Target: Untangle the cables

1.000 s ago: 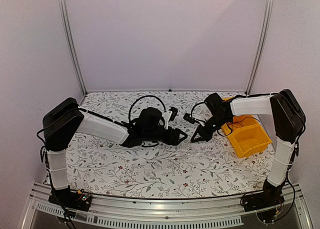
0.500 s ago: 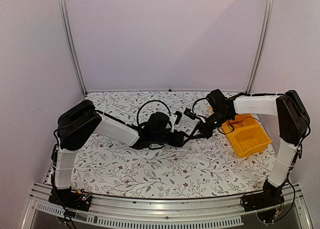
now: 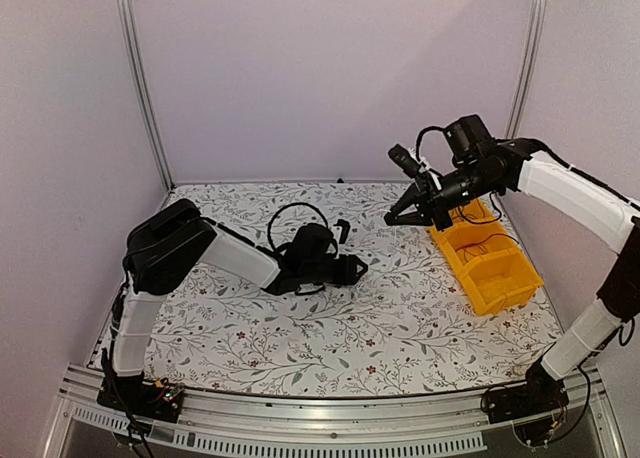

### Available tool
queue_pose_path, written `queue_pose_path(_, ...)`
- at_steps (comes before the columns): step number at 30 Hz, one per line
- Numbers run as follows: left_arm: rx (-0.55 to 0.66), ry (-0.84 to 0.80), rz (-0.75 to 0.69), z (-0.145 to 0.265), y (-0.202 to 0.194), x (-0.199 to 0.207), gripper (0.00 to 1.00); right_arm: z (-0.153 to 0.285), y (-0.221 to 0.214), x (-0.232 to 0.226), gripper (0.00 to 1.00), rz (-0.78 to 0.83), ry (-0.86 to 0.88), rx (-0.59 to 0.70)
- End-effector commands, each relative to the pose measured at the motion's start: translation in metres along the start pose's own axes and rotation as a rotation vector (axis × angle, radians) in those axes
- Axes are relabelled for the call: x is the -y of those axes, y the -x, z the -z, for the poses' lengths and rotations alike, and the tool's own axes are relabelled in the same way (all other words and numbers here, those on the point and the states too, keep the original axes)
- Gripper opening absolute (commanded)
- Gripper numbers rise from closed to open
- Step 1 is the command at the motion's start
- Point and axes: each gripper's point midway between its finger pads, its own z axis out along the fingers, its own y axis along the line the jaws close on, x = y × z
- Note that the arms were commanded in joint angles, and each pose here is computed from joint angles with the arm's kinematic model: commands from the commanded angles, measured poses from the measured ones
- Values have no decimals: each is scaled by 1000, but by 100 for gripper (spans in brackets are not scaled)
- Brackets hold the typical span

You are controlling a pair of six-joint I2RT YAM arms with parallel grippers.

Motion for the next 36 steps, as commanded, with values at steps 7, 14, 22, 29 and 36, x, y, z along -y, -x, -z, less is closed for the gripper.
queue_pose_path(7,-17,41,57,-2,-20,-34,43,108,141,-88,0,371,-111,252)
queue_pose_path(14,-11,54,51,10,-21,-40,42,133,170,-85,0,436,-236,280)
queue_pose_path(22,65,-9,-53,63,30,-1,54,124,140,-48,0,353,-301,227)
queue_pose_path(29,70,-35,-128,113,74,44,58,119,92,-13,0,262,-357,153)
queue_pose_path(36,65,-43,-247,159,133,89,60,123,34,19,0,141,-425,13)
